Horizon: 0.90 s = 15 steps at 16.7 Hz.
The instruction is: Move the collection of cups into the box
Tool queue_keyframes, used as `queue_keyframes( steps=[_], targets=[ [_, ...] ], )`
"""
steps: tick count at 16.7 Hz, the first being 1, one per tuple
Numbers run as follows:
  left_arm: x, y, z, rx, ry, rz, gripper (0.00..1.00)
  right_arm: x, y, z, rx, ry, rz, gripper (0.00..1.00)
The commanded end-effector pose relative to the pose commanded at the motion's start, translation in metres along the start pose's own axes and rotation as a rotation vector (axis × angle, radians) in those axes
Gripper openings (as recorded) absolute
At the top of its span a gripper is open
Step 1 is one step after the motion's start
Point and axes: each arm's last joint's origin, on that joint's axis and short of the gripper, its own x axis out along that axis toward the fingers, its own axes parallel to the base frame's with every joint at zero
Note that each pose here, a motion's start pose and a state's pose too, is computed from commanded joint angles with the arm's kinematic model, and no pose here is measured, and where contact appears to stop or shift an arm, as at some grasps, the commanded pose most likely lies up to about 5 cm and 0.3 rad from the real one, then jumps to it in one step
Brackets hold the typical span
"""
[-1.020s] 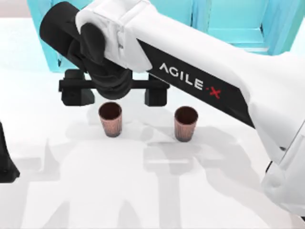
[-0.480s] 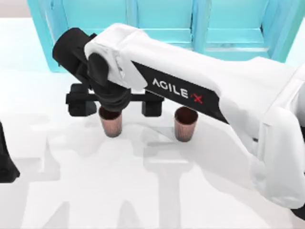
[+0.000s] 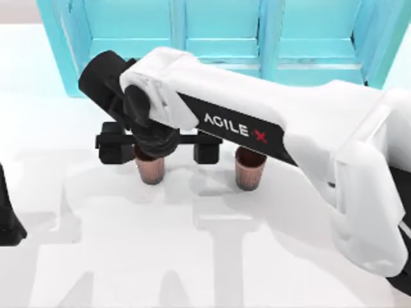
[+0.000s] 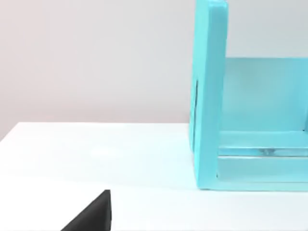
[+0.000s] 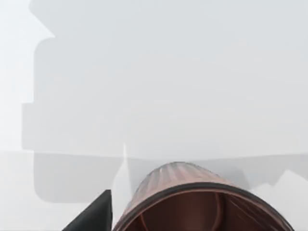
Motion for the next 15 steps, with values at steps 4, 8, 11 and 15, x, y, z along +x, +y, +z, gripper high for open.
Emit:
queue_keyframes(
  steps=[4,8,11,15],
  targets=[
    [0.0000,0.0000,0.0000,0.000,0.000,0.000,1.00,0.0000,0.0000,0.0000,0.000,0.000,0.000,0.62],
    [0.0000,0.0000,0.0000,0.000,0.000,0.000,1.00,0.0000,0.0000,0.0000,0.000,0.000,0.000,0.32],
    [0.0000,0.0000,0.0000,0.000,0.000,0.000,1.00,0.0000,0.0000,0.0000,0.000,0.000,0.000,0.10],
    [0.0000,0.0000,0.0000,0.000,0.000,0.000,1.00,0.0000,0.0000,0.0000,0.000,0.000,0.000,0.00]
  ],
)
